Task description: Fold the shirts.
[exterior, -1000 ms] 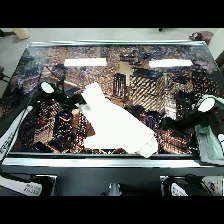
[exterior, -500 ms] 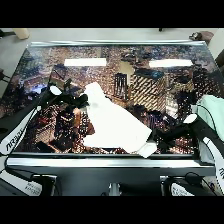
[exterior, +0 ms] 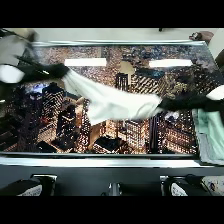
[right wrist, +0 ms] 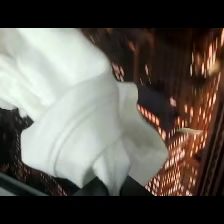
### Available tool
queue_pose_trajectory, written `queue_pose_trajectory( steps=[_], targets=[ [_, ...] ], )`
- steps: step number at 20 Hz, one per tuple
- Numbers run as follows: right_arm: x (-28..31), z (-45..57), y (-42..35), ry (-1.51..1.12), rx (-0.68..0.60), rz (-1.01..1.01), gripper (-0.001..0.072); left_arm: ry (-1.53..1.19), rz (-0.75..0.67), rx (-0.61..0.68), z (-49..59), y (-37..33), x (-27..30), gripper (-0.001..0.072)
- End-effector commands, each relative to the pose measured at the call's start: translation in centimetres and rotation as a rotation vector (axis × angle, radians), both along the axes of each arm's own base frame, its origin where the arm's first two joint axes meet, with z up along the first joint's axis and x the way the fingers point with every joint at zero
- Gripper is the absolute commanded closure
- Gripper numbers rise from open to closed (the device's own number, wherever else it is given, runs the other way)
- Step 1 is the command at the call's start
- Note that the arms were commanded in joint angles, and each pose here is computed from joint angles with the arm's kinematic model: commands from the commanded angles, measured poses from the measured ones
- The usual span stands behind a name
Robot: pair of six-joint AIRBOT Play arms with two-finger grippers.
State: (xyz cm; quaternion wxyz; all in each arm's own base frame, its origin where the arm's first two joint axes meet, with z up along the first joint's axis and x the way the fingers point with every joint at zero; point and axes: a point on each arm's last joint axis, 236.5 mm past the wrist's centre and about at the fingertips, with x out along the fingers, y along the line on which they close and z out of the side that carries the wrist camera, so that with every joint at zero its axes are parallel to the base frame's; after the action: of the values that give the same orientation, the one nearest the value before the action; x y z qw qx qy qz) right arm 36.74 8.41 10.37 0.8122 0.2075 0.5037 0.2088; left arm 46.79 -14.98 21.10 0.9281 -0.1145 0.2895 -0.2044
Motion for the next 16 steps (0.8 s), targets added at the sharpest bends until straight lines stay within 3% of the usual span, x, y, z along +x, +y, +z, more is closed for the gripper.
queue_pose_trajectory(
  steps=[1,4,7,12,16],
  targets=[
    [0.1,17.5,-3.5,-0.441,-0.191,-0.136,0.0692,-0.41,0.187,0.146,16.7,7.4,-7.6,0.0686],
    [-4.0,25.2,-6.9,-0.619,-0.279,-0.347,0.0691,-0.494,0.36,0.132,21.6,12.4,-15.3,0.0686],
    [-6.8,23.2,-6.4,-0.497,-0.264,-0.341,0.0691,-0.376,0.325,0.143,18.2,11.9,-18.6,0.0686],
    [-6.9,15.0,-6.5,-0.141,-0.296,-0.257,0.069,-0.088,0.209,0.181,5.9,9.0,-17.1,0.0685],
    [-3.4,1.7,-5.6,0.219,-0.225,-0.162,0.069,0.053,0.091,0.177,-5.1,4.7,-15.2,0.0685]
  ],
)
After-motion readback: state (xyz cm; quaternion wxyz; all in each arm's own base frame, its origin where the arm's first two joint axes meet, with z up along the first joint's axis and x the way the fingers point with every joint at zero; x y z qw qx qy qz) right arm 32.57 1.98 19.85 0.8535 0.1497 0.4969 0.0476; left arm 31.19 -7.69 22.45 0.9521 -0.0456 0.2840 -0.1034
